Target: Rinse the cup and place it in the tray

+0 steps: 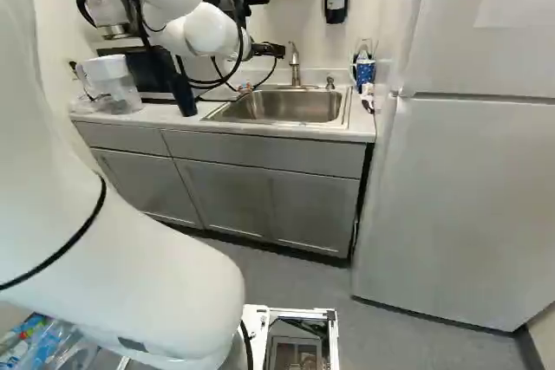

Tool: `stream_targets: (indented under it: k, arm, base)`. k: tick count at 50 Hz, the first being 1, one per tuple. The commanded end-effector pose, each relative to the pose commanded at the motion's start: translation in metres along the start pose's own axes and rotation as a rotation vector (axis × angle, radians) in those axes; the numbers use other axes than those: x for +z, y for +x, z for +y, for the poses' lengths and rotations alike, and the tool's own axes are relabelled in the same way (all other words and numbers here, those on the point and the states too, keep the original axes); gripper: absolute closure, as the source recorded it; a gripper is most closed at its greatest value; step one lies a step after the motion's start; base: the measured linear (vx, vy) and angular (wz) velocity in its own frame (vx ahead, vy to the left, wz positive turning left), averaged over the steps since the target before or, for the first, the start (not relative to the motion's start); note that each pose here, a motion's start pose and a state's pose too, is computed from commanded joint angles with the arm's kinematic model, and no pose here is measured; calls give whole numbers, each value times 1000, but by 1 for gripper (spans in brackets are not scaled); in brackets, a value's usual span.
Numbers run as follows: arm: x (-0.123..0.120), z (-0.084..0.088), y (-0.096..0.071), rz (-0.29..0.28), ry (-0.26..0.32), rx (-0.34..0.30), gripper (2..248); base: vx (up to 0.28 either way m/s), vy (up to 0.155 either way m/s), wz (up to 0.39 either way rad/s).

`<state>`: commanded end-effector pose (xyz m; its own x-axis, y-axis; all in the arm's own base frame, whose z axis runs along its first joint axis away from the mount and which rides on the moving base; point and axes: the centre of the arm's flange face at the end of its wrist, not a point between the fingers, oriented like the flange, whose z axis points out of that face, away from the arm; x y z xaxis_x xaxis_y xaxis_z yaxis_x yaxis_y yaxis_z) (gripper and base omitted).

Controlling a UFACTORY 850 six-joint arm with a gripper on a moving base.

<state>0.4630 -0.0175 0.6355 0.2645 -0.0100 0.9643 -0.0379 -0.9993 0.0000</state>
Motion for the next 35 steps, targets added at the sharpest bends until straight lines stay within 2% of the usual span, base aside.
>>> stream_targets:
  k: [35]
  arm:
    - [0, 0, 0, 0, 0, 0, 3]
  base:
    - [95, -44, 146]
